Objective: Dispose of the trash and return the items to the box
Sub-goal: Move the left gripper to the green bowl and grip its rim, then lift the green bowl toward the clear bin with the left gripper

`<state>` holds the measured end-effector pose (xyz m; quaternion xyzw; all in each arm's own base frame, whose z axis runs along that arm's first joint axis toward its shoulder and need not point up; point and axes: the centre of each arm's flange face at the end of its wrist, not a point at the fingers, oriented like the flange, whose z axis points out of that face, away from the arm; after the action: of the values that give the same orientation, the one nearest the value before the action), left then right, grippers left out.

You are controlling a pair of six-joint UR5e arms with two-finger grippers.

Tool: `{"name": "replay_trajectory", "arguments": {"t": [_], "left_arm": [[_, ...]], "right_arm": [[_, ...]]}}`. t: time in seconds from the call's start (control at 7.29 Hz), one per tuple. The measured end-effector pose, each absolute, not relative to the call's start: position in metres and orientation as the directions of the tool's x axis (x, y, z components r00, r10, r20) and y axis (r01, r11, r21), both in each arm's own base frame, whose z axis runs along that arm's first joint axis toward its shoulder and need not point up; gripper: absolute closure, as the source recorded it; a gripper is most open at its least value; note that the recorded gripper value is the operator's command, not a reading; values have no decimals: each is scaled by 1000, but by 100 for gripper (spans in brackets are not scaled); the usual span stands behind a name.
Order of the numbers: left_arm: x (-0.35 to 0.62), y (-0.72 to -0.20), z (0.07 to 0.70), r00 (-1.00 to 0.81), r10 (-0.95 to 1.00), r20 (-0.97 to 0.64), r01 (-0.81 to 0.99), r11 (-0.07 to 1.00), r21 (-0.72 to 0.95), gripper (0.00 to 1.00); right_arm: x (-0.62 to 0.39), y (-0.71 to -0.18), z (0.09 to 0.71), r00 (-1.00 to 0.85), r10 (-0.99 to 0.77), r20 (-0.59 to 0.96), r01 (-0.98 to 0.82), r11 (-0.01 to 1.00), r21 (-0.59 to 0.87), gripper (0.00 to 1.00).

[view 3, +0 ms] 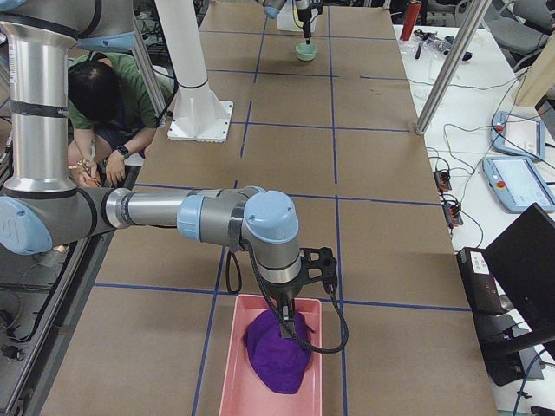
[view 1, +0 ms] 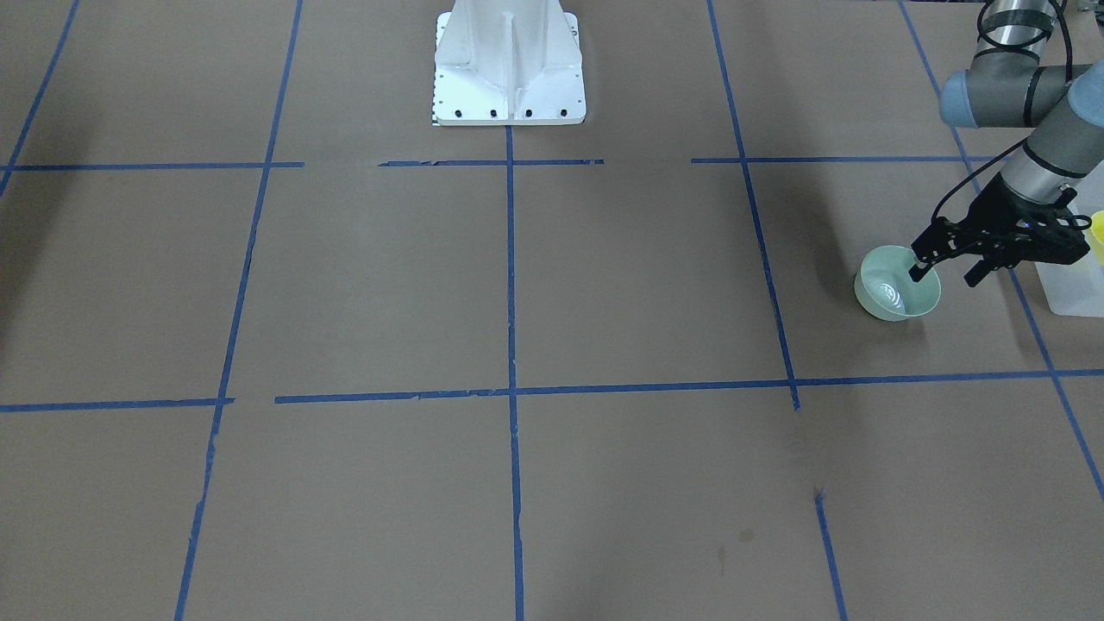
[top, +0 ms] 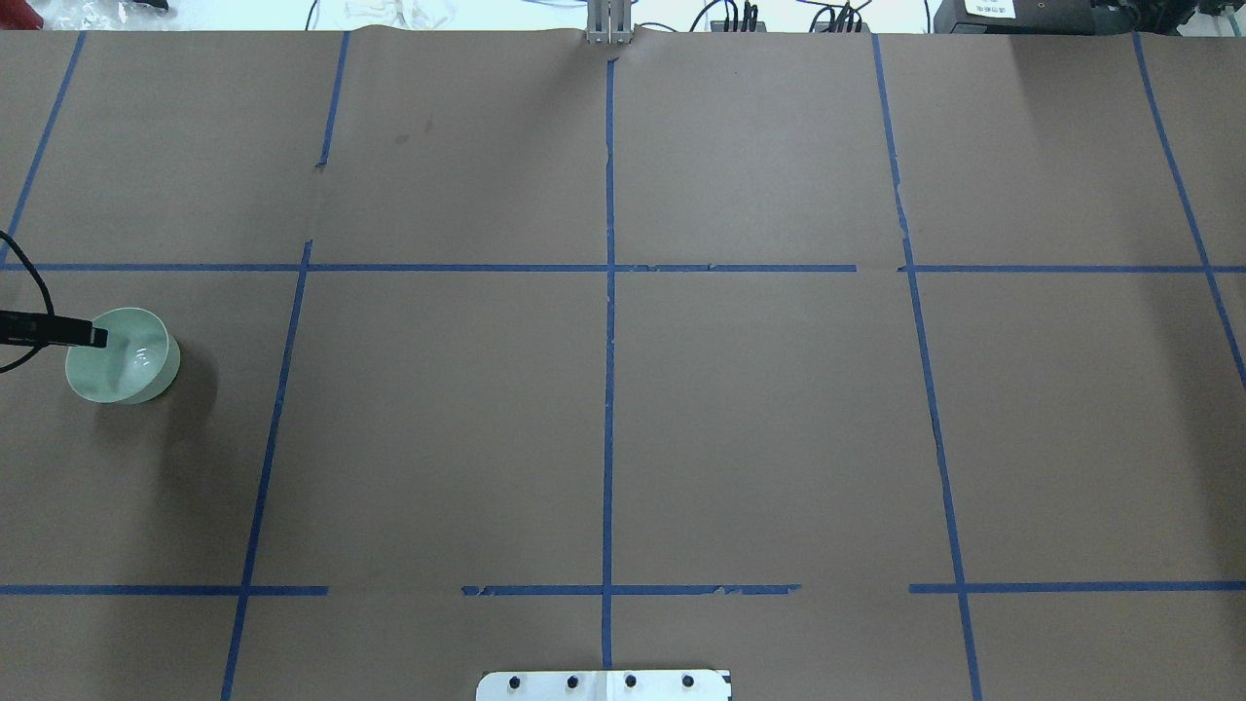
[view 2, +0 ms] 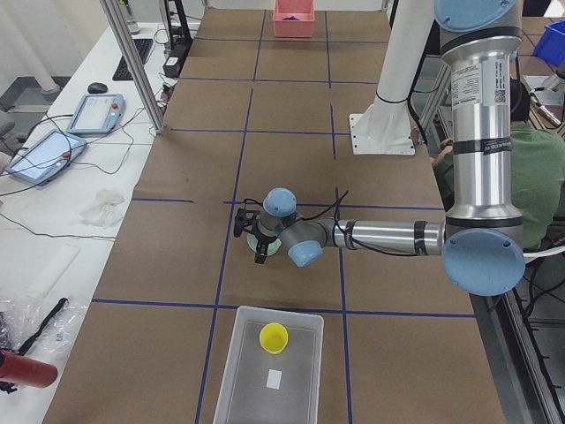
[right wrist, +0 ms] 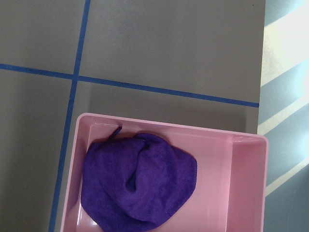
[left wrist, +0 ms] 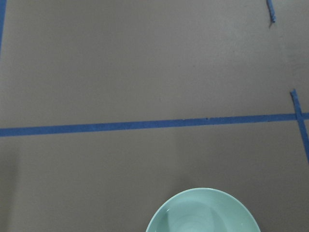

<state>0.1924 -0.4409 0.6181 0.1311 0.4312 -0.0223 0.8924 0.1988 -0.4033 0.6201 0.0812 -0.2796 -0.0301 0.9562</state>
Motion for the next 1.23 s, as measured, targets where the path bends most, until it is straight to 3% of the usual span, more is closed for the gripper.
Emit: {"name": "replay_trajectory", "arguments": {"t": [0.14, 0.27, 0.41, 1.23], "left_arm": [[197, -438, 626, 635, 71, -769, 143, 968, 207, 48], [199, -437, 633, 641, 65, -765, 139, 970, 199, 91], [200, -437, 636, 644, 61, -763, 137, 972, 193, 100], [201, -432, 616, 593, 85, -801, 98, 979, 177, 100]], "right_arm": [[197, -404, 614, 844, -113, 525, 17, 983, 183, 0], [194, -406, 607, 842, -121, 526, 20, 981, 194, 0], [185, -411, 597, 828, -114, 549, 3, 980, 199, 0], [88, -461, 522, 743, -45, 668, -66, 988, 140, 0]]}}
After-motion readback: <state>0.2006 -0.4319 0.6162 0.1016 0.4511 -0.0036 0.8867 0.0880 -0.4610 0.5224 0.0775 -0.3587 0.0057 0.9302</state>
